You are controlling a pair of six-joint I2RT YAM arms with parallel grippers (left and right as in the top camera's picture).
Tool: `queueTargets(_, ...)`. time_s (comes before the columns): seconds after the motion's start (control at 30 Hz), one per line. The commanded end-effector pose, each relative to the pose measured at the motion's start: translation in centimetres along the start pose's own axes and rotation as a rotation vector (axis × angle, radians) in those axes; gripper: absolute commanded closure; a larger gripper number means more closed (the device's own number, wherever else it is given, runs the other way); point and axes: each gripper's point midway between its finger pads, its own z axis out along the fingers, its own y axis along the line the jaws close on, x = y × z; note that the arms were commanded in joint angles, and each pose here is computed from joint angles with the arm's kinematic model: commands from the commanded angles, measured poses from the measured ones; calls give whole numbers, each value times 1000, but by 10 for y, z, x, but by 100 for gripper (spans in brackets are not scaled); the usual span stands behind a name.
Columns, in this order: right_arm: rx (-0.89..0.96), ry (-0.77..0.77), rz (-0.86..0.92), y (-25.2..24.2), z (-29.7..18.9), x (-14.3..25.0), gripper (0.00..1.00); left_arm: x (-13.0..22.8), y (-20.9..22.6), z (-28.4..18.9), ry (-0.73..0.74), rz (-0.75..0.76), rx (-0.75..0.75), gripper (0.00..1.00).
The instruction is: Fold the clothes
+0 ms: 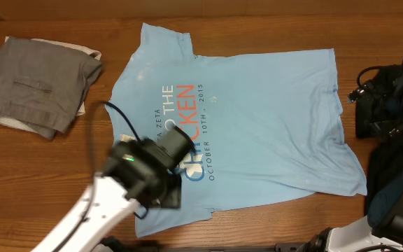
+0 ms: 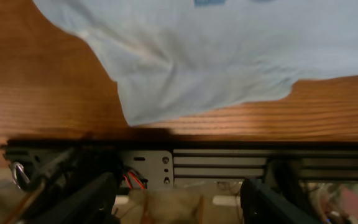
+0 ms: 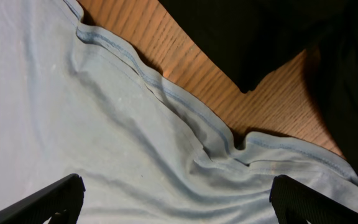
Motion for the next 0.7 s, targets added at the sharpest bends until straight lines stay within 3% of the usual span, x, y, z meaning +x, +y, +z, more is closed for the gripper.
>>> queueTargets(0.0, -18, -24, -14, 6, -7, -4, 0, 29, -4, 34, 80, -75, -57, 34)
queueTargets(0.2, -18, -24, -14, 6, -7, -4, 0, 45, -20, 81, 71, 24, -46, 49)
queueTargets(0.3, -18, -24, -14, 6, -7, -4, 0, 45, -27, 105, 44, 49, -13, 47)
queueTargets(0.5, -18, -24, -14, 6, -7, -4, 0, 51, -21, 146, 56, -58, -8, 39)
queueTargets(0.67, -18, -24, -14, 6, -7, -4, 0, 46, -19, 154, 28, -57, -21, 39)
